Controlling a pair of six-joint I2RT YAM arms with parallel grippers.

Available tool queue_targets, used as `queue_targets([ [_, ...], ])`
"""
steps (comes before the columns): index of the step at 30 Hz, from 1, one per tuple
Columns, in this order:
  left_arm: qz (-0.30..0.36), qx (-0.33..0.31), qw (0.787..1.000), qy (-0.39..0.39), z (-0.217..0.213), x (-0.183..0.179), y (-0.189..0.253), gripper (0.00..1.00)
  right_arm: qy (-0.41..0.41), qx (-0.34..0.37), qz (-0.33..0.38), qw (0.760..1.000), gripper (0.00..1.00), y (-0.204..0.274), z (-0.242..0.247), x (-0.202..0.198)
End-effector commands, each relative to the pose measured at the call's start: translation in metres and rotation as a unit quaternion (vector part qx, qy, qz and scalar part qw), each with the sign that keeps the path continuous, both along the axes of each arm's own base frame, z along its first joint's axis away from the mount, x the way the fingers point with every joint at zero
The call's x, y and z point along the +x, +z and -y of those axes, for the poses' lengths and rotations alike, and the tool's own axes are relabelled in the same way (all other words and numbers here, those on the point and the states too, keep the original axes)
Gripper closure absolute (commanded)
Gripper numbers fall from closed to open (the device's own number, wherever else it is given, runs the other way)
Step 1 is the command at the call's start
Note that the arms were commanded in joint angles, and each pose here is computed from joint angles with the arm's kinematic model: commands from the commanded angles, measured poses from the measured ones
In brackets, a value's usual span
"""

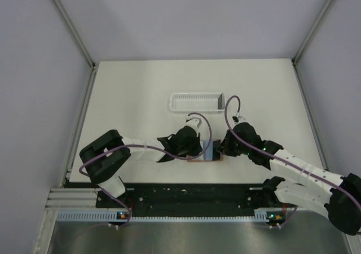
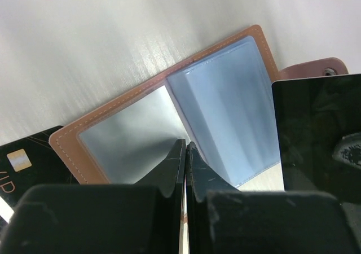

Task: Put the credit cards into the card holder
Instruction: Open the card holder at the center of the board.

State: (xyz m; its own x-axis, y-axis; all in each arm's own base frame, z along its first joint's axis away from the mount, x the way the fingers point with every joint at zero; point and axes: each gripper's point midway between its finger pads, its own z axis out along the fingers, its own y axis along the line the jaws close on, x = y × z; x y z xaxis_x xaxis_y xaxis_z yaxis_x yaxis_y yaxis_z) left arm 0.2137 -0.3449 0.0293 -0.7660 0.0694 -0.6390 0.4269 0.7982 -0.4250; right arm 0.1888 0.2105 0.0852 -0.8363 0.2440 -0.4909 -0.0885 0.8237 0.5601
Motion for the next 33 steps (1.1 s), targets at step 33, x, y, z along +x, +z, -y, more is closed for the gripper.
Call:
queue_targets([
  [33, 0.022, -0.056, 0.993, -0.098, 0.072, -0.002, 0.021, 1.00, -0.058, -0.128, -0.058, 0.988, 1.00, -0.035, 0.047, -0.005],
])
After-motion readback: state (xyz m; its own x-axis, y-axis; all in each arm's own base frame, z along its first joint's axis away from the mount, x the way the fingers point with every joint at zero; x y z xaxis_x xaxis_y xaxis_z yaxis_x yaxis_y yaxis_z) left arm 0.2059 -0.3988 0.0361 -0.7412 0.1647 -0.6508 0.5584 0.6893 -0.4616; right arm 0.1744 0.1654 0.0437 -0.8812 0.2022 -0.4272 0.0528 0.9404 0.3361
